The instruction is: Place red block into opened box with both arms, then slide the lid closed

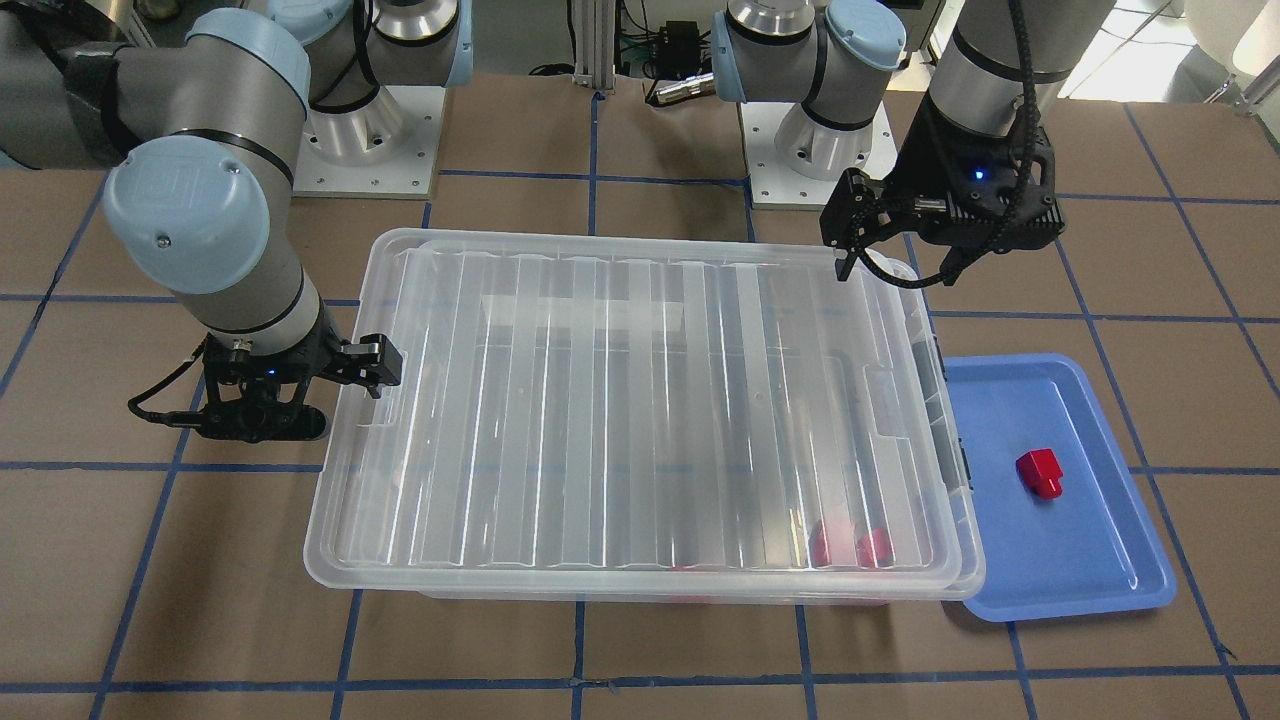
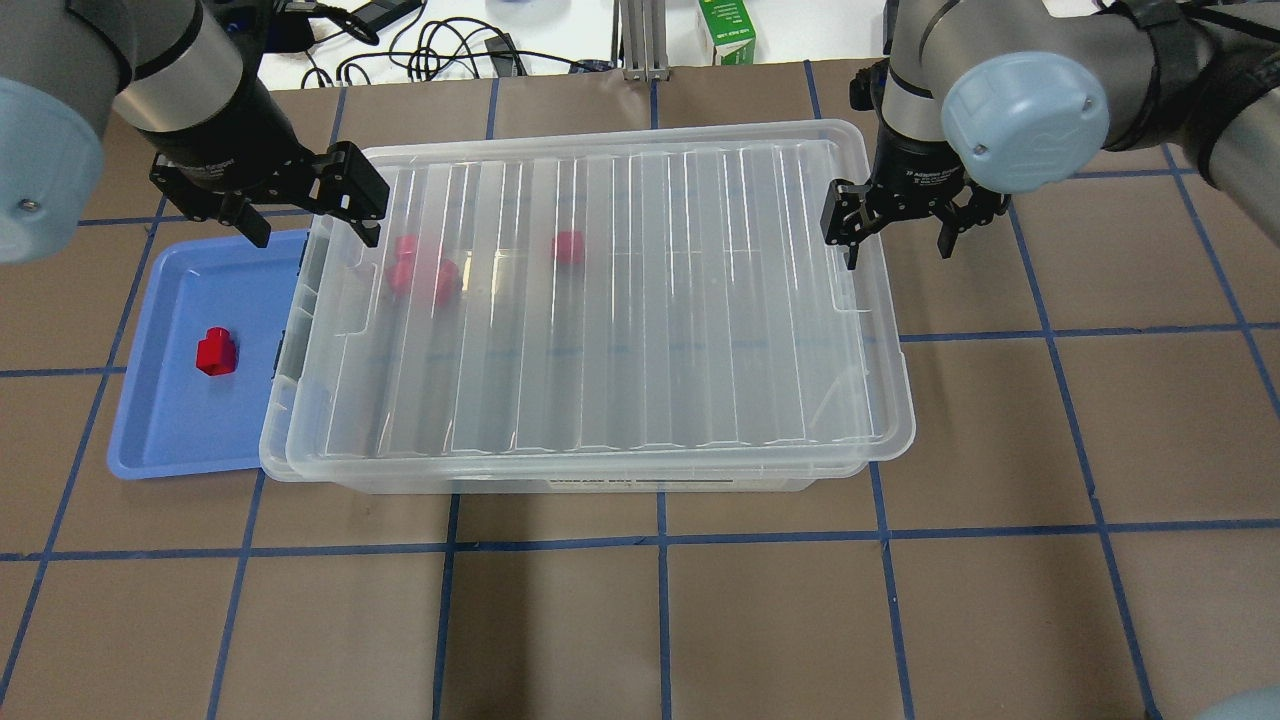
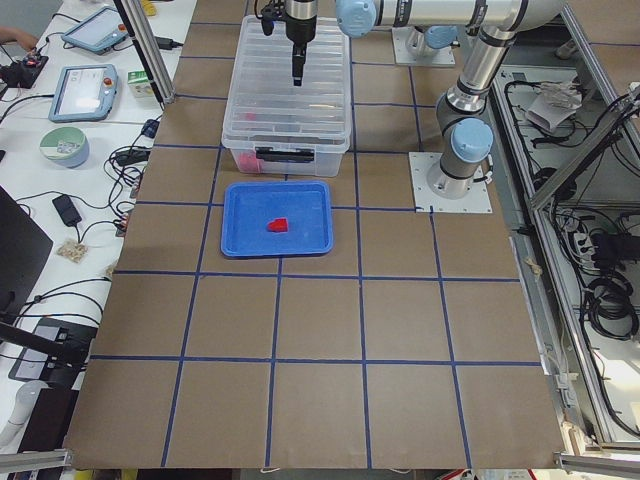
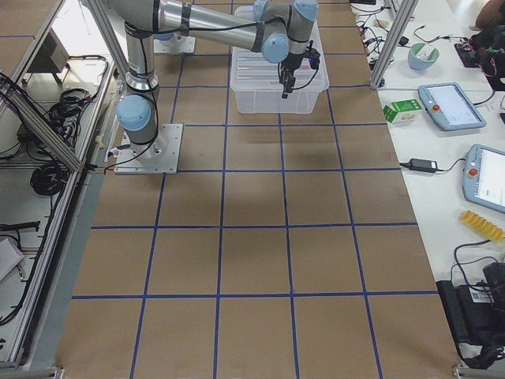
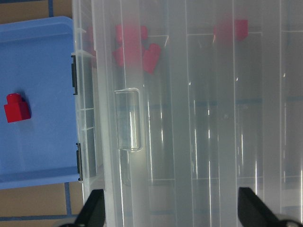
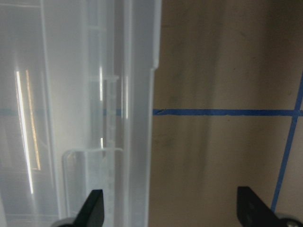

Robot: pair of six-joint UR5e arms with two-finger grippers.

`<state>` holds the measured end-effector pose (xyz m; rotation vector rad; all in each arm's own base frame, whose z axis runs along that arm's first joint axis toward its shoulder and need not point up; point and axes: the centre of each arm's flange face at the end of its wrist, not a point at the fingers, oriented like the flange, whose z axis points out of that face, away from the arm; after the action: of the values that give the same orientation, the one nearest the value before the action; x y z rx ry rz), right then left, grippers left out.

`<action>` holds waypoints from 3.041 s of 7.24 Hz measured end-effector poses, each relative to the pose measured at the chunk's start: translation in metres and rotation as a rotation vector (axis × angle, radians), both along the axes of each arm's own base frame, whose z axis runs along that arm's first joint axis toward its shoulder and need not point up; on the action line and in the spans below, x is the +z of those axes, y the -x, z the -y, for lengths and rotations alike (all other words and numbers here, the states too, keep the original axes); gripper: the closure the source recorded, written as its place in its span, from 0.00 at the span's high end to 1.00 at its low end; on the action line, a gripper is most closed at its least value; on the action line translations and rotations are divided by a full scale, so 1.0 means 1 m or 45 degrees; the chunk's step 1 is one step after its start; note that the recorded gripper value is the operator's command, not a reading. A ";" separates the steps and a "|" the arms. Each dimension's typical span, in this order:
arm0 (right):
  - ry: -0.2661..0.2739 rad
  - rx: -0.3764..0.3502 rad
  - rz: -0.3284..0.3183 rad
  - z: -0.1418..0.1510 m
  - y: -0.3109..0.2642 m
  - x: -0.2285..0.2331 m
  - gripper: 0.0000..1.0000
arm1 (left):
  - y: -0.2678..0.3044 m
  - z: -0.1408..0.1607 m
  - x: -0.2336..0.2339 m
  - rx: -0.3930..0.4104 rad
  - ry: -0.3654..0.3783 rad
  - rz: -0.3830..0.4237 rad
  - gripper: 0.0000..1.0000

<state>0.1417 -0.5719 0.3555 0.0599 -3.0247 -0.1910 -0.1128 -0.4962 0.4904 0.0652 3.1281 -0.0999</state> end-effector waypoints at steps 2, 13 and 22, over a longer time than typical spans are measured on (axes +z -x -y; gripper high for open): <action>0.002 -0.002 -0.078 -0.002 0.012 -0.012 1.00 | 0.000 0.001 0.002 0.000 0.005 -0.002 1.00; 0.026 -0.090 -0.131 0.010 0.117 -0.012 1.00 | 0.000 -0.001 0.012 -0.002 0.031 -0.011 1.00; -0.021 -0.082 -0.109 0.006 0.169 -0.007 1.00 | 0.000 0.000 0.010 -0.001 0.026 -0.012 1.00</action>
<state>-0.0275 -0.5776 0.3485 -0.0430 -2.9416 -0.2182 -0.1125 -0.4965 0.5002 0.0657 3.1355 -0.1320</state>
